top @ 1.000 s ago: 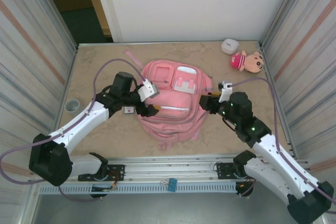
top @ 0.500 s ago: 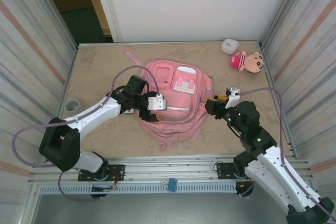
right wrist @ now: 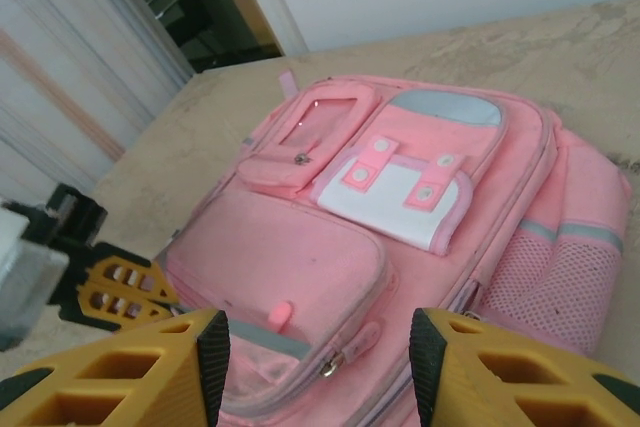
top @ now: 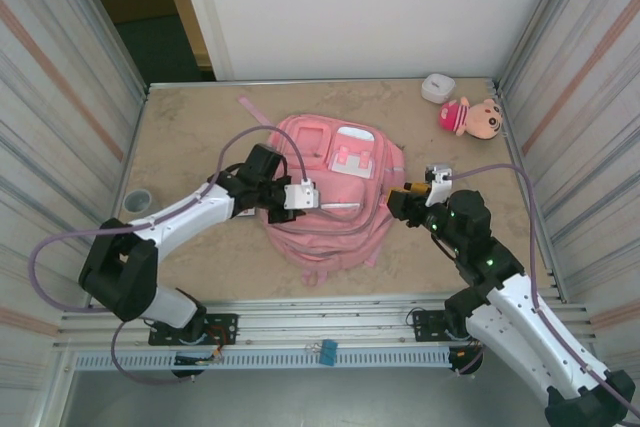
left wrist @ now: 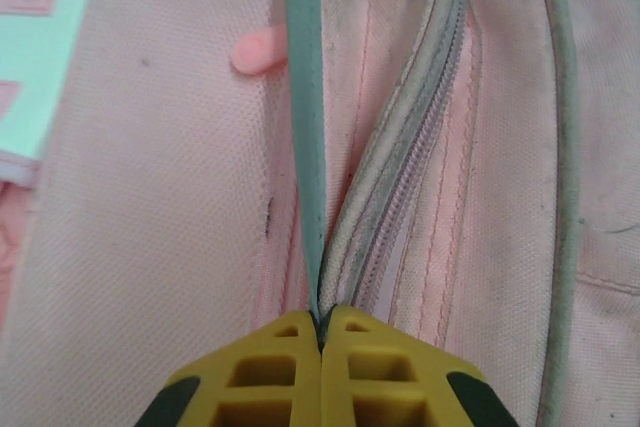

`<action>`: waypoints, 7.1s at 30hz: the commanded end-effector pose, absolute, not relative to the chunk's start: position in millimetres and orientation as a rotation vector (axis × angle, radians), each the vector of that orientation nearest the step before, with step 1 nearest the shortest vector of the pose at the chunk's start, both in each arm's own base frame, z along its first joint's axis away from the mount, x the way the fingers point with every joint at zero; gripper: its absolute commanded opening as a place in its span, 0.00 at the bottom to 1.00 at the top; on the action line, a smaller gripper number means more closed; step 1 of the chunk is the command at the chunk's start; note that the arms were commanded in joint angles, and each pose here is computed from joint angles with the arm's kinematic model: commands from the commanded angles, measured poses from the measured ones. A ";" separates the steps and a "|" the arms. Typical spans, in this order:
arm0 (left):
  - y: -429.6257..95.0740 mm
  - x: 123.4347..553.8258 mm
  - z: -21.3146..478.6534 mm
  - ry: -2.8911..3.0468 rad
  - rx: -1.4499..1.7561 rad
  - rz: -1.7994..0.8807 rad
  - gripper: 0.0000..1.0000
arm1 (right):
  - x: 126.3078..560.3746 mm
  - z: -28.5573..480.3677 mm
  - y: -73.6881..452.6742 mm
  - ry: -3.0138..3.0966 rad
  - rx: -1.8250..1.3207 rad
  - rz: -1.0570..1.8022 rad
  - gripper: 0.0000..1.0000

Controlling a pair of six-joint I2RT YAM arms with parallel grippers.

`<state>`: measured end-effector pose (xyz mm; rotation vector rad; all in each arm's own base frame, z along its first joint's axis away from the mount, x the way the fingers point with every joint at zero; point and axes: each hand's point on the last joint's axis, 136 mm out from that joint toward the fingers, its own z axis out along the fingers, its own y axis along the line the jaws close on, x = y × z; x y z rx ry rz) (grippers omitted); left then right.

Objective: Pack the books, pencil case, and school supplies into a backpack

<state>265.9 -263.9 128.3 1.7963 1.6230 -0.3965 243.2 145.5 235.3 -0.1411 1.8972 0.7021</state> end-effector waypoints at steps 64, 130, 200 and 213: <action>-262.0 279.4 177.4 1.506 1.561 -0.489 0.00 | 269.3 155.2 198.6 1.985 -1.036 0.876 0.54; -298.9 280.1 203.0 1.558 1.368 -0.557 0.00 | 224.0 180.2 281.8 2.179 -0.685 0.963 0.00; -299.8 222.7 217.1 1.923 0.978 -0.809 0.38 | 263.8 217.3 242.5 1.772 -1.227 0.666 0.00; -308.7 232.2 177.1 2.157 0.834 -0.775 0.40 | 258.6 226.7 258.5 1.733 -1.251 0.702 0.00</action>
